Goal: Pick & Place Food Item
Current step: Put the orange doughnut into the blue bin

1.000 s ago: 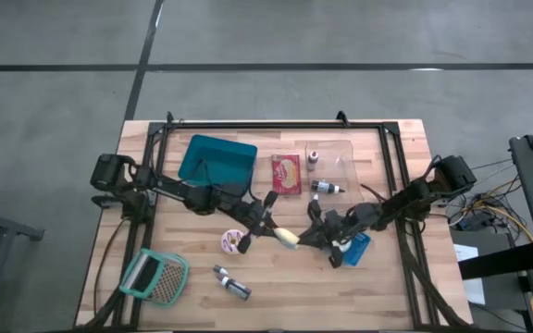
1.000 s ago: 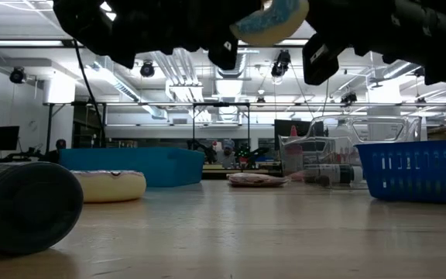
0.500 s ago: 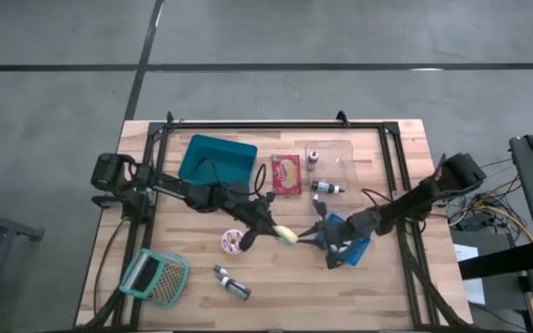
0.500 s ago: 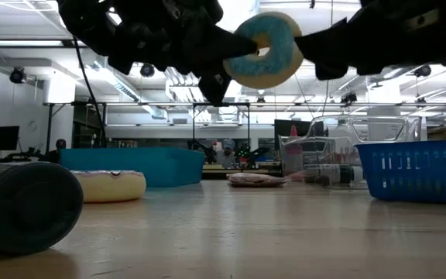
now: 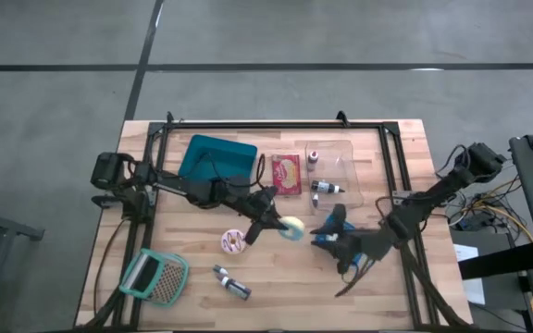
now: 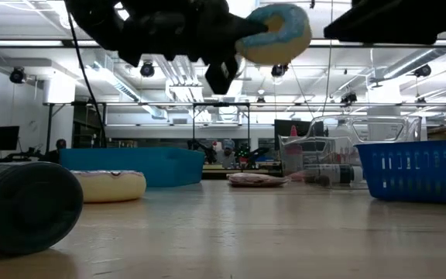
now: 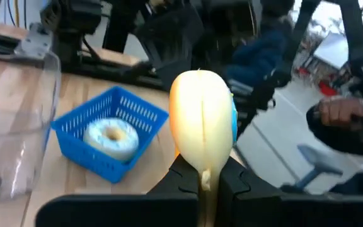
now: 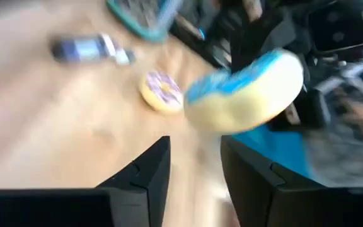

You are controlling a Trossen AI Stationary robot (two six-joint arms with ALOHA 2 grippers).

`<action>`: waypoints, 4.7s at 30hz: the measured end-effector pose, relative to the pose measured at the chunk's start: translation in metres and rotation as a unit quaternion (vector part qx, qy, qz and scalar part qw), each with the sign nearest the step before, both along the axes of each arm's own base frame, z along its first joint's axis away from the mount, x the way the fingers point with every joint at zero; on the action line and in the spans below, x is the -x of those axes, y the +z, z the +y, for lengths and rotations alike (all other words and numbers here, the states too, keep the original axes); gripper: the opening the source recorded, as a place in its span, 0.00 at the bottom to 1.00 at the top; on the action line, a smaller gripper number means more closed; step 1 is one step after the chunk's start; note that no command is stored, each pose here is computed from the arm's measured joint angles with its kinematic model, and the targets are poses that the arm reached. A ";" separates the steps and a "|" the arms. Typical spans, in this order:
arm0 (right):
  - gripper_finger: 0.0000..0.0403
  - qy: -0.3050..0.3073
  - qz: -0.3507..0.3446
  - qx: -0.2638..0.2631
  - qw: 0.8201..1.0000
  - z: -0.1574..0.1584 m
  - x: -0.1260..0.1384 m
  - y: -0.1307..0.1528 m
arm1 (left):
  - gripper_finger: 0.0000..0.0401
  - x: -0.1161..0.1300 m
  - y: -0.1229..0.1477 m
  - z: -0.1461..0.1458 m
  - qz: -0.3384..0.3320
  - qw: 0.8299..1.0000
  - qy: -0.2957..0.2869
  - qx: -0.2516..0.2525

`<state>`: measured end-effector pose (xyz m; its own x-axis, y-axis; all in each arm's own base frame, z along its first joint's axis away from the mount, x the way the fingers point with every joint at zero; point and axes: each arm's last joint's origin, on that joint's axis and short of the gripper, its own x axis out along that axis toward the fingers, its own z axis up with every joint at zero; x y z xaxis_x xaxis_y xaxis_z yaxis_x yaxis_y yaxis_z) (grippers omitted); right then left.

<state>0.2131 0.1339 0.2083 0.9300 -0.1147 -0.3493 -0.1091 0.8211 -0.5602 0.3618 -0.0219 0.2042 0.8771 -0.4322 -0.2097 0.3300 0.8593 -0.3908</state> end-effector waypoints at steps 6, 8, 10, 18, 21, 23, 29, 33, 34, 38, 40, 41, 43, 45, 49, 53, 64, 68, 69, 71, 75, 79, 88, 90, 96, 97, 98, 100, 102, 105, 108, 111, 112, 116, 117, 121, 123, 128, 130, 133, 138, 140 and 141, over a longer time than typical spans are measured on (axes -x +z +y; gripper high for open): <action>0.35 -0.076 0.072 0.198 0.975 0.015 -0.003 -0.004 | 0.02 -0.005 0.009 0.017 0.004 0.999 0.029 0.039; 0.35 -0.104 0.094 0.274 0.951 0.016 -0.006 -0.013 | 0.02 -0.005 0.009 0.022 0.014 0.998 0.039 0.051; 0.34 -0.128 0.111 0.350 0.921 0.016 -0.009 -0.024 | 0.02 -0.006 0.005 0.026 0.023 0.997 0.042 0.064; 0.35 -0.214 0.124 0.533 0.809 0.018 -0.015 -0.063 | 0.02 -0.027 -0.012 0.031 0.057 0.993 0.008 0.107; 0.35 -0.204 0.124 0.548 0.801 0.023 -0.013 -0.073 | 0.02 -0.036 -0.012 0.036 0.055 0.992 -0.006 0.111; 0.34 -0.193 0.126 0.559 0.797 0.028 -0.010 -0.078 | 0.02 -0.040 -0.014 0.042 0.063 0.991 -0.006 0.114; 0.34 -0.156 0.122 0.585 0.787 0.042 0.001 -0.081 | 0.02 -0.045 -0.018 0.060 0.079 0.989 -0.004 0.124; 0.35 -0.138 0.126 0.604 0.775 0.047 0.005 -0.080 | 0.02 -0.048 -0.020 0.066 0.085 0.987 -0.013 0.136; 0.36 -0.136 0.128 0.607 0.773 0.047 0.005 -0.080 | 0.02 -0.050 -0.020 0.066 0.084 0.987 -0.015 0.137; 0.37 -0.133 0.135 0.616 0.764 0.047 0.004 -0.080 | 0.02 -0.055 -0.018 0.066 0.092 0.986 -0.019 0.136; 0.37 -0.134 0.142 0.621 0.759 0.045 0.002 -0.080 | 0.02 -0.058 -0.018 0.067 0.095 0.986 -0.020 0.135; 0.38 -0.135 0.145 0.623 0.757 0.043 0.001 -0.080 | 0.02 -0.059 -0.018 0.067 0.094 0.986 -0.022 0.135; 0.38 -0.135 0.152 0.627 0.752 0.042 0.000 -0.080 | 0.02 -0.061 -0.017 0.067 0.092 0.986 -0.022 0.135; 0.38 -0.134 0.155 0.631 0.748 0.041 -0.001 -0.080 | 0.02 -0.063 -0.016 0.068 0.091 0.987 -0.024 0.132; 0.38 -0.133 0.157 0.634 0.746 0.041 -0.001 -0.080 | 0.02 -0.066 -0.020 0.069 0.097 0.987 -0.023 0.129; 0.38 -0.133 0.159 0.635 0.744 0.040 -0.001 -0.080 | 0.02 -0.067 -0.022 0.070 0.097 0.987 -0.024 0.128; 0.40 -0.155 0.176 0.628 0.742 0.030 -0.013 -0.077 | 0.02 -0.067 -0.025 0.071 0.099 0.987 -0.022 0.127; 0.40 -0.159 0.180 0.627 0.741 0.028 -0.016 -0.075 | 0.02 -0.067 -0.025 0.071 0.098 0.987 -0.023 0.126; 0.40 -0.158 0.181 0.629 0.739 0.028 -0.016 -0.075 | 0.02 -0.067 -0.025 0.071 0.098 0.987 -0.023 0.125; 0.40 -0.158 0.181 0.630 0.739 0.028 -0.016 -0.075 | 0.02 -0.067 -0.025 0.071 0.097 0.987 -0.023 0.125; 0.39 -0.157 0.182 0.630 0.738 0.028 -0.016 -0.075 | 0.02 -0.067 -0.024 0.070 0.097 0.987 -0.028 0.126; 0.39 -0.152 0.177 0.631 0.740 0.032 -0.014 -0.075 | 0.02 -0.069 -0.021 0.070 0.092 0.987 -0.038 0.128; 0.44 -0.138 0.157 0.629 0.749 0.043 -0.006 -0.073 | 0.02 -0.075 -0.009 0.070 0.083 0.987 -0.051 0.128; 0.46 -0.141 0.154 0.624 0.753 0.045 -0.009 -0.070 | 0.02 -0.076 -0.007 0.069 0.081 0.987 -0.053 0.128; 0.50 -0.154 0.148 0.607 0.765 0.052 -0.021 -0.056 | 0.02 -0.077 -0.006 0.068 0.085 0.987 -0.055 0.128; 0.50 -0.155 0.148 0.607 0.765 0.052 -0.022 -0.054 | 0.02 -0.077 -0.006 0.068 0.085 0.986 -0.055 0.128; 0.50 -0.154 0.149 0.608 0.764 0.053 -0.023 -0.053 | 0.02 -0.077 -0.006 0.068 0.086 0.986 -0.055 0.129; 0.50 -0.153 0.153 0.612 0.761 0.053 -0.025 -0.049 | 0.02 -0.077 -0.005 0.067 0.086 0.986 -0.055 0.128; 0.50 -0.153 0.154 0.612 0.760 0.054 -0.026 -0.048 | 0.02 -0.077 -0.005 0.067 0.086 0.987 -0.056 0.127; 0.50 -0.152 0.159 0.617 0.756 0.052 -0.026 -0.048 | 0.03 -0.077 -0.006 0.066 0.088 0.986 -0.059 0.128; 0.50 -0.150 0.171 0.627 0.745 0.047 -0.026 -0.050 | 0.03 -0.076 -0.006 0.064 0.091 0.986 -0.061 0.126; 0.50 -0.151 0.181 0.633 0.737 0.041 -0.027 -0.052 | 0.03 -0.077 -0.007 0.062 0.090 0.986 -0.065 0.121; 0.49 -0.153 0.184 0.633 0.736 0.039 -0.027 -0.053 | 0.03 -0.077 -0.007 0.061 0.090 0.986 -0.066 0.120; 0.41 -0.158 0.190 0.634 0.733 0.035 -0.029 -0.053 | 0.03 -0.077 -0.007 0.061 0.089 0.987 -0.068 0.119; 0.38 -0.158 0.189 0.633 0.734 0.035 -0.029 -0.053 | 0.03 -0.077 -0.007 0.061 0.089 0.987 -0.068 0.118; 0.18 -0.159 0.188 0.632 0.735 0.035 -0.028 -0.053 | 0.03 -0.077 -0.007 0.061 0.086 0.987 -0.069 0.115; 0.07 -0.160 0.187 0.631 0.736 0.034 -0.028 -0.054 | 0.03 -0.077 -0.007 0.061 0.085 0.988 -0.070 0.112; 0.03 -0.172 0.172 0.611 0.753 0.036 -0.030 -0.051 | 0.05 -0.076 -0.007 0.061 0.075 0.990 -0.076 0.097; 0.03 -0.177 0.165 0.602 0.761 0.038 -0.032 -0.047 | 0.09 -0.076 -0.007 0.061 0.067 0.990 -0.094 0.087; 0.03 -0.182 0.157 0.591 0.770 0.042 -0.037 -0.040 | 0.16 -0.074 -0.004 0.060 0.047 0.988 -0.129 0.068; 0.02 -0.191 0.145 0.577 0.780 0.048 -0.043 -0.029 | 0.23 -0.070 0.010 0.058 0.004 0.986 -0.161 0.034; 0.02 -0.192 0.144 0.577 0.781 0.049 -0.044 -0.027 | 0.25 -0.068 0.015 0.058 -0.010 0.986 -0.166 0.021; 0.02 -0.192 0.145 0.577 0.781 0.049 -0.044 -0.027 | 0.27 -0.068 0.019 0.058 -0.020 0.986 -0.167 0.013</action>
